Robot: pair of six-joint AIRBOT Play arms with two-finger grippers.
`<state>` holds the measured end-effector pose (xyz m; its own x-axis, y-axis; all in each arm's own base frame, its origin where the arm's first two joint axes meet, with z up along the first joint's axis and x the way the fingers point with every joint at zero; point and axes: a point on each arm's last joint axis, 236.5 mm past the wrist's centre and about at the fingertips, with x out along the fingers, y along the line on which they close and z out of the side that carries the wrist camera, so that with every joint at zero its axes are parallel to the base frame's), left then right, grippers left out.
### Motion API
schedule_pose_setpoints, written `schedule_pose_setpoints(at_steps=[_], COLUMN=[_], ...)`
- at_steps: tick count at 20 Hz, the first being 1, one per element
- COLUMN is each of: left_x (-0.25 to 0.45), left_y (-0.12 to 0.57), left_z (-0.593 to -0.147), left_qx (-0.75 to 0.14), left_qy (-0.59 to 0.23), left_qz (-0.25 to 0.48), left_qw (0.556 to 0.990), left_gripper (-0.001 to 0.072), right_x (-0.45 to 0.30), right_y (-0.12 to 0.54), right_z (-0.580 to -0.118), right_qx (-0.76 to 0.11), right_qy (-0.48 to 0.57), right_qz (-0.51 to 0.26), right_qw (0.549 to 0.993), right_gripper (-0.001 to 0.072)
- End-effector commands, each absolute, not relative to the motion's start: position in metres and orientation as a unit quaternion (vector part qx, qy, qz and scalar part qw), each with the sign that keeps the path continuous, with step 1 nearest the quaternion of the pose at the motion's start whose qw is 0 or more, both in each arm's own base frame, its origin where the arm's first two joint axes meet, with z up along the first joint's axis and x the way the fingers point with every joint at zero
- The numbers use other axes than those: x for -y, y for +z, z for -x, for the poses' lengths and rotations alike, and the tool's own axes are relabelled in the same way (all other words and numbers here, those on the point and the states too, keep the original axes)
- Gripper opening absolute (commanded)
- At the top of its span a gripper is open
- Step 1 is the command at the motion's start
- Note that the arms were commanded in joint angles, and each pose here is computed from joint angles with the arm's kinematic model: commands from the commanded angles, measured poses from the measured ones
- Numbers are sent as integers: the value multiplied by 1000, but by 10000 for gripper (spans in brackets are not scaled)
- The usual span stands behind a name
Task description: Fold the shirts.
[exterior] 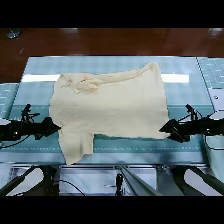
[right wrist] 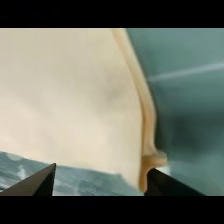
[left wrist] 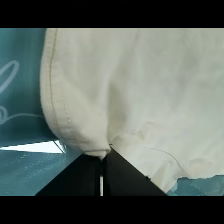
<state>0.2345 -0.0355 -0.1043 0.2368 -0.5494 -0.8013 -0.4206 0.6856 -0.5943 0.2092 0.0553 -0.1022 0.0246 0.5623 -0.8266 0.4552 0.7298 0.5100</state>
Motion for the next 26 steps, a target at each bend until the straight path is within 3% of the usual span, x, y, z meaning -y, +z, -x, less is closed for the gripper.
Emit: schedule_pose_setpoints(at_steps=[1,2,3,6,8,11,14,16,19,23,26], left_x=[36,36,36,40,48,48,42,43,47,47,33], left_y=[-104,-104,-104,-95,-50,103,285,383,472,528,516], left_z=[-234,-234,-235,-245,-284,-365,-391,-373,-323,-240,-190], left_qx=[-616,-616,-615,-599,-537,-342,-155,-63,12,89,73], left_qy=[-48,-48,-48,-55,-105,-204,-246,-250,-212,-118,-29], left_qz=[393,394,395,414,440,453,357,299,193,58,15], left_qw=[681,681,681,683,712,798,888,919,958,987,997], left_gripper=[23,23,23,23,23,22,21,22,21,21,22], right_x=[-64,-66,-72,-76,-68,-46,-28,-19,-32,-45,-48], right_y=[-103,-101,-98,-81,-42,84,255,353,444,490,495], right_z=[-239,-241,-242,-253,-291,-377,-422,-409,-348,-252,-195], right_qx=[-657,-652,-648,-646,-614,-500,-335,-247,-153,-84,-70], right_qy=[55,67,93,126,147,177,185,163,157,113,76], right_qz=[-402,-400,-389,-362,-345,-298,-216,-149,-69,-11,3], right_qw=[636,641,648,660,695,794,898,944,973,990,995], right_gripper=[536,321,23,28,28,28,28,28,28,28,28])
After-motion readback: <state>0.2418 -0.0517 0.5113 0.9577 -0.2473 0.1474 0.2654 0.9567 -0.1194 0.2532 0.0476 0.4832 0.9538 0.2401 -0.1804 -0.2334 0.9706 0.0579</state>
